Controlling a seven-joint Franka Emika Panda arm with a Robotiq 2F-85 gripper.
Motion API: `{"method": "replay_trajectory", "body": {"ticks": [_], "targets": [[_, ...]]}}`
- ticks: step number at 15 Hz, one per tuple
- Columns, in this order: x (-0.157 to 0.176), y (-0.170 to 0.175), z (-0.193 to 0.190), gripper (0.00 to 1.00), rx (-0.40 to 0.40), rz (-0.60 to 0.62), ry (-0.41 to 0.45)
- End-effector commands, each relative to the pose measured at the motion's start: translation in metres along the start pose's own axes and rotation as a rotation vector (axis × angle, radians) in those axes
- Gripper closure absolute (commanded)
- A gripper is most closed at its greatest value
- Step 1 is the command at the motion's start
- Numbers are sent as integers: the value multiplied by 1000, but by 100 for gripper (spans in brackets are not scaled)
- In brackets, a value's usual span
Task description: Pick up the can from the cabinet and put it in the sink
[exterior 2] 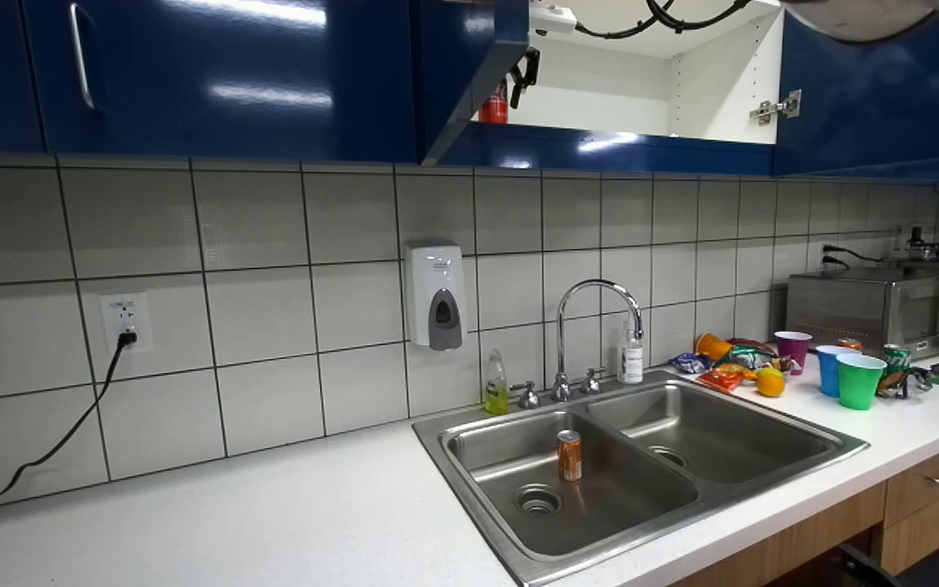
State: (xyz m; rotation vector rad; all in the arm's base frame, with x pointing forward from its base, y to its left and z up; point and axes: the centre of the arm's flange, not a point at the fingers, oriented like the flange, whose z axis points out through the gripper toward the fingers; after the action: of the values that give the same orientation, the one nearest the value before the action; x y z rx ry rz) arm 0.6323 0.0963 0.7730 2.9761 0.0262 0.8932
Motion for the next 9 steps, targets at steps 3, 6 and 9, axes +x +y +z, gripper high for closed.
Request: {"method": "replay_trajectory", "body": {"ticks": [3,6,9], "targets": [[11,-2,-3,0,-19,2,20],[13,-2,-2,0,-18,3,20],[14,-3,0,0,-18,4,22]]}}
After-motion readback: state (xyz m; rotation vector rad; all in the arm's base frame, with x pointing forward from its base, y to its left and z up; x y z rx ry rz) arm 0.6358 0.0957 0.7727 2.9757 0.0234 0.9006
